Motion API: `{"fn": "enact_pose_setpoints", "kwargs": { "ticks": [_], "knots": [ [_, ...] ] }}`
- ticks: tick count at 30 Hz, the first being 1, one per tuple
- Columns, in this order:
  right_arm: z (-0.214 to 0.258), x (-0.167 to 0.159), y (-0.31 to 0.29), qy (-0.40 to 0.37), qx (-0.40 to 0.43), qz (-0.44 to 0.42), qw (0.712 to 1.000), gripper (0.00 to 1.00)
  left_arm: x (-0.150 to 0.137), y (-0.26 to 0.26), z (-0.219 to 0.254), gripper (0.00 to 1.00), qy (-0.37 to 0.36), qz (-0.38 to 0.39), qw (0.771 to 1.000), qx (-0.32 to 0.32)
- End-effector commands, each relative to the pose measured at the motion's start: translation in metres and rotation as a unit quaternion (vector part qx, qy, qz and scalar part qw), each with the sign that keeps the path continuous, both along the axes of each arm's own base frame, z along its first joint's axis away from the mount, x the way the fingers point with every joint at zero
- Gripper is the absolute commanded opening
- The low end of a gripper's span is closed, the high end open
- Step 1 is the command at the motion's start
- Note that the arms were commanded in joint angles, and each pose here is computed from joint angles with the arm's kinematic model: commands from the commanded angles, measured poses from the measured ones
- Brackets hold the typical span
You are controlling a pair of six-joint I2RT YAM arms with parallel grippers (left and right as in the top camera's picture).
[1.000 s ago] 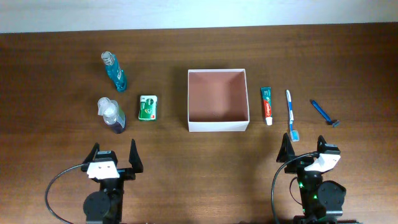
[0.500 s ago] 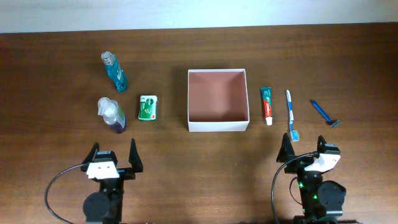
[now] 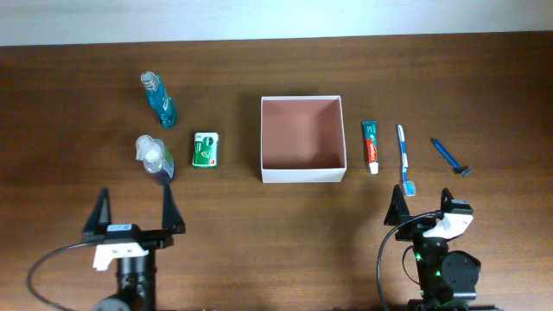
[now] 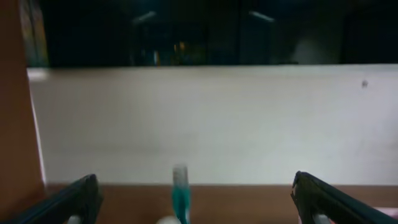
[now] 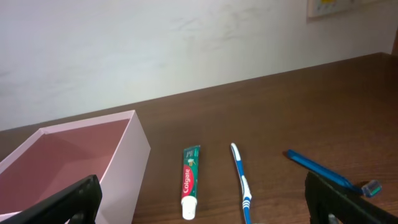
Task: Pack container
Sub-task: 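Move the left gripper over the teal Listerine bottle and lower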
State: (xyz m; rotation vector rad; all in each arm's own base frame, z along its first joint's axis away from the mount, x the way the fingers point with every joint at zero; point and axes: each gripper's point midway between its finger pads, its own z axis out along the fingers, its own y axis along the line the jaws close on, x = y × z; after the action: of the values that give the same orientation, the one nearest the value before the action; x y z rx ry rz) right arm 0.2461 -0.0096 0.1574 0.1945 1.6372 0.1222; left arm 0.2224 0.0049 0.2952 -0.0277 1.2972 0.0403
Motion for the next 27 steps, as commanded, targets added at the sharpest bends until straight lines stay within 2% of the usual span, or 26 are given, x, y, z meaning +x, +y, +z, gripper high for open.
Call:
{"fn": "enact_pose_setpoints", "kwargs": {
  "ticks": [1, 3, 7, 13, 15, 20, 23, 27],
  "knots": [
    [-0.001, 0.000, 0.000, 0.001, -0.005, 0.001, 1.000, 0.99, -0.011, 0.003, 0.047, 0.99, -0.005, 0.022, 0.999, 0.047],
    [-0.001, 0.000, 0.000, 0.001, -0.005, 0.001, 1.000, 0.99, -0.007, 0.004, 0.061, 0.99, 0.033, 0.022, 0.998, 0.049],
    [-0.001, 0.000, 0.000, 0.001, -0.005, 0.001, 1.000, 0.99, 0.022, 0.003, 0.074, 0.99, 0.169, 0.015, 0.984, 0.060],
    [-0.001, 0.000, 0.000, 0.001, -0.005, 0.001, 1.000, 0.99, 0.068, -0.003, 0.072, 0.99, 0.383, -0.008, 0.920, 0.078],
    [-0.001, 0.000, 0.000, 0.001, -0.005, 0.001, 1.000, 0.99, 0.082, -0.011, 0.067, 0.99, 0.446, -0.037, 0.890, 0.083],
    [-0.001, 0.000, 0.000, 0.001, -0.005, 0.001, 1.000, 0.99, 0.120, -0.022, 0.061, 0.99, 0.541, -0.078, 0.831, 0.107],
    [-0.001, 0.000, 0.000, 0.001, -0.005, 0.001, 1.000, 0.99, 0.145, -0.024, 0.058, 0.99, 0.575, -0.085, 0.807, 0.103],
    [-0.001, 0.000, 0.000, 0.001, -0.005, 0.001, 1.000, 0.99, 0.180, -0.027, 0.060, 0.99, 0.572, -0.086, 0.809, 0.102]
  ]
}}
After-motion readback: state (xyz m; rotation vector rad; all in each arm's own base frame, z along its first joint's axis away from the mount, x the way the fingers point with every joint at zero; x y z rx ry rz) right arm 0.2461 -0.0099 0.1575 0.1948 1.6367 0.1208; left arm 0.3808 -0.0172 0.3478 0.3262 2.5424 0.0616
